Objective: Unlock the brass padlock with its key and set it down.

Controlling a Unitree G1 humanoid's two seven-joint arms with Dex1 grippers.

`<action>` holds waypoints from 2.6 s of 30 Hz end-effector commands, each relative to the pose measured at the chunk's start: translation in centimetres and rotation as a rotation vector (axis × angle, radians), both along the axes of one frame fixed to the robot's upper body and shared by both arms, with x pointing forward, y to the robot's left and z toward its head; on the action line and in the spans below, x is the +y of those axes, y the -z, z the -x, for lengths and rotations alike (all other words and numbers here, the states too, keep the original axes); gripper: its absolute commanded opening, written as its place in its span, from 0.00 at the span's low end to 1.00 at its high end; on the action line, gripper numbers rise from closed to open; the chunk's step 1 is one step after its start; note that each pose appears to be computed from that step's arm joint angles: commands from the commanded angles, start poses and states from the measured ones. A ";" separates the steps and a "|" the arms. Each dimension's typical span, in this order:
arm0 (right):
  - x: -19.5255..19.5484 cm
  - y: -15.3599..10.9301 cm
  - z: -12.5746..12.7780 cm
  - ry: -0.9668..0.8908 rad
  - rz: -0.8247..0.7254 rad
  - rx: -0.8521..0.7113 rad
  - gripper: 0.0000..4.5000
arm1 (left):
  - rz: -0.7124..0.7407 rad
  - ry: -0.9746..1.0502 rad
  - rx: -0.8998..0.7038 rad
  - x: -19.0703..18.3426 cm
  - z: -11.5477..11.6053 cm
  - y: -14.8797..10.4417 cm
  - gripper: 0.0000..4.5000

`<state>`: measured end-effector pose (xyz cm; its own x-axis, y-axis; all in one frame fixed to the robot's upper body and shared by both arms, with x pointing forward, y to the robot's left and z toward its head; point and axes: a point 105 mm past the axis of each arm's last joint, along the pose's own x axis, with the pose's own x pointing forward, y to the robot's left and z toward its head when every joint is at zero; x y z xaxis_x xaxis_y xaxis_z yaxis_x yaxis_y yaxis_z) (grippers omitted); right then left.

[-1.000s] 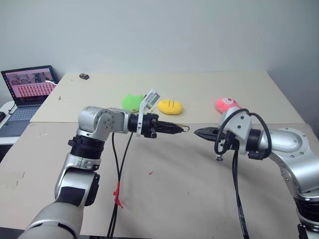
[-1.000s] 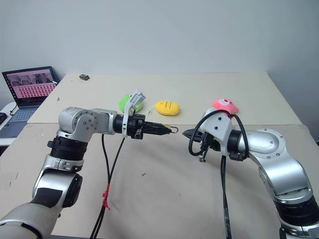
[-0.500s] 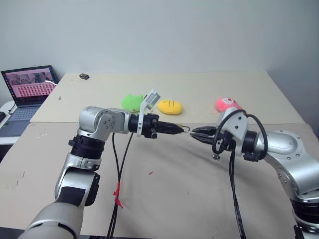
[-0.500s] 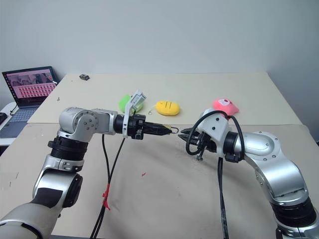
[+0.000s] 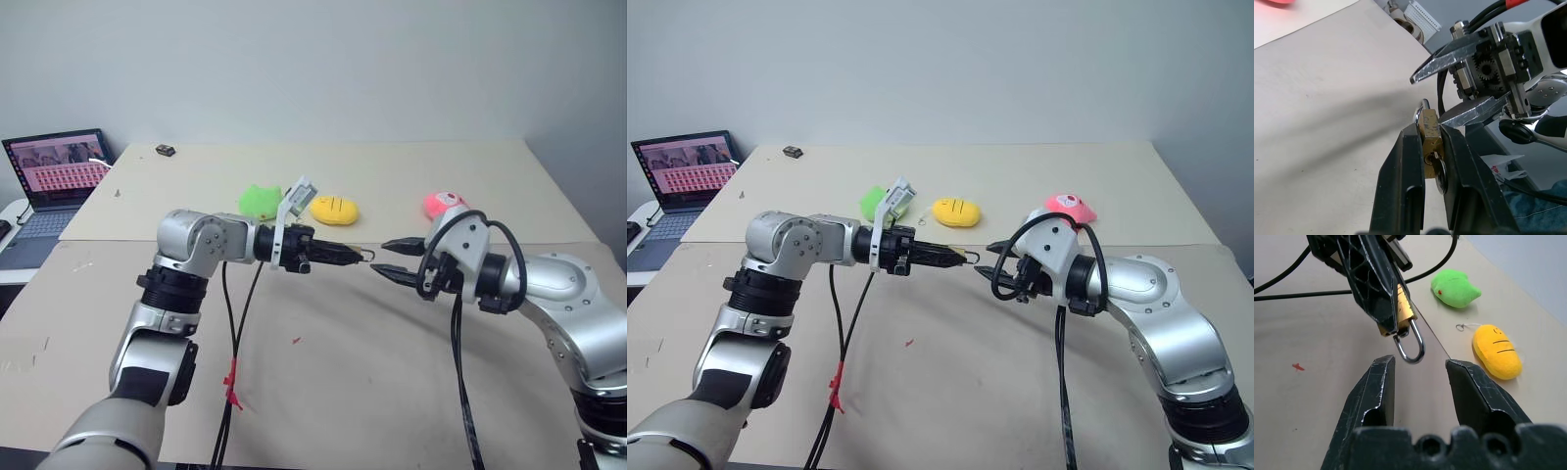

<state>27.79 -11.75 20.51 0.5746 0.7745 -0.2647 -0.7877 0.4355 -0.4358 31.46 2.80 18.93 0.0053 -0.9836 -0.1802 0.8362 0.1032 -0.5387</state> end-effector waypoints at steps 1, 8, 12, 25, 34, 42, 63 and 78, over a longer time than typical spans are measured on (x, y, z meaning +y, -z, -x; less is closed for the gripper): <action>0.6 -1.0 0.3 -0.021 -0.013 -0.032 0.46 | 0.030 0.034 -0.054 -0.6 0.2 -1.7 0.01; 0.8 -0.9 0.5 -0.025 -0.016 -0.018 0.46 | 0.035 0.046 -0.059 -1.0 0.2 -1.9 0.01; 0.8 -0.7 0.6 -0.026 -0.018 0.000 0.35 | 0.035 0.052 -0.061 -1.0 0.2 -1.9 0.01; 0.8 -0.9 0.8 -0.024 -0.013 -0.006 0.00 | 0.030 0.053 -0.065 -1.0 0.2 -1.8 0.01; 0.8 -0.8 0.8 -0.024 -0.007 -0.010 0.00 | 0.041 0.059 -0.063 -0.8 0.3 -1.9 0.12; 0.9 -0.8 0.7 -0.022 -0.008 -0.011 0.00 | 0.041 0.062 -0.044 -0.5 0.4 -2.0 0.72; 0.1 -1.3 -1.8 0.020 0.302 -0.472 0.00 | -0.026 -0.144 -0.103 3.0 -3.4 -1.5 0.72; 0.7 -2.0 -1.5 0.106 0.446 -1.018 0.00 | -0.020 -0.140 -0.083 3.6 -2.4 -1.3 0.72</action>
